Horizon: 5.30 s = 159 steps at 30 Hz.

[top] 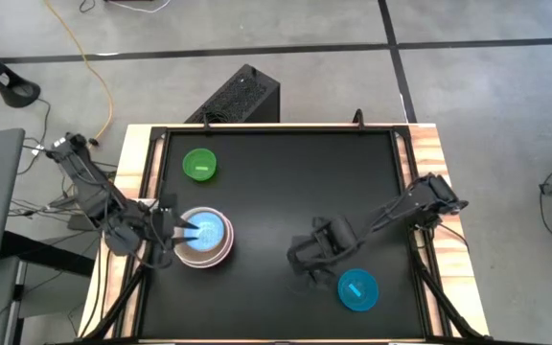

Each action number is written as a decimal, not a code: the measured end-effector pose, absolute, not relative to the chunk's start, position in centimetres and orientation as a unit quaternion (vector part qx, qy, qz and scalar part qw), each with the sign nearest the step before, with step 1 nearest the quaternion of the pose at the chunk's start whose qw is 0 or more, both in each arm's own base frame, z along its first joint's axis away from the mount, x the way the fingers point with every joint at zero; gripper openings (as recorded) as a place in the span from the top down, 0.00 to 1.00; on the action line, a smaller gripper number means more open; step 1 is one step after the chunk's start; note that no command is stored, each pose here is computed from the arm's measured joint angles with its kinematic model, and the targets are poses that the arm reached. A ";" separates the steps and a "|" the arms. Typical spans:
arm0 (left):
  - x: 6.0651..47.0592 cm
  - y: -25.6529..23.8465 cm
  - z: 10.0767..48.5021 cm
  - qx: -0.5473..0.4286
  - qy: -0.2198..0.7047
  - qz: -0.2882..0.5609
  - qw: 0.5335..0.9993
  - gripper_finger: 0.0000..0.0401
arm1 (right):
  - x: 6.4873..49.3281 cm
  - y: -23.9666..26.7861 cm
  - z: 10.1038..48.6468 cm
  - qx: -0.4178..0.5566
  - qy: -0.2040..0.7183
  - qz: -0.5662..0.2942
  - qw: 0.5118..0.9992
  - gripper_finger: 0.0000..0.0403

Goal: Nest bowls inside each other
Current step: Stack the blue plastic blue on top of the blue patterned bowl

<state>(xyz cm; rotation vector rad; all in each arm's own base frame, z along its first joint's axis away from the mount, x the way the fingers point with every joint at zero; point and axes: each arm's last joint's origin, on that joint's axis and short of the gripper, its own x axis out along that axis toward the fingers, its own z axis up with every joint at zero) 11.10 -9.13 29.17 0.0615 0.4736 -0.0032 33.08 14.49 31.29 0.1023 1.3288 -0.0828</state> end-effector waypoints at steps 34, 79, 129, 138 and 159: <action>9.1 -7.3 25.6 -0.033 0.005 -0.050 0.998 0.73 | 25.8 16.9 27.1 0.125 0.658 -0.053 0.741 0.58; 8.6 -6.5 25.4 -0.011 0.012 -0.010 1.000 0.73 | 23.7 12.6 18.7 0.205 0.688 -0.008 0.696 0.97; 6.6 -3.5 26.5 -0.038 -0.034 0.143 0.988 0.49 | 49.9 6.2 32.8 0.079 0.329 0.116 0.934 0.99; 6.6 -3.4 26.5 -0.031 -0.031 0.156 0.987 0.49 | 53.3 3.7 30.1 0.162 0.260 0.041 0.951 0.99; 6.2 -2.7 26.5 -0.014 -0.015 0.280 0.960 0.49 | 54.1 -1.4 26.7 0.220 0.312 -0.005 0.924 0.93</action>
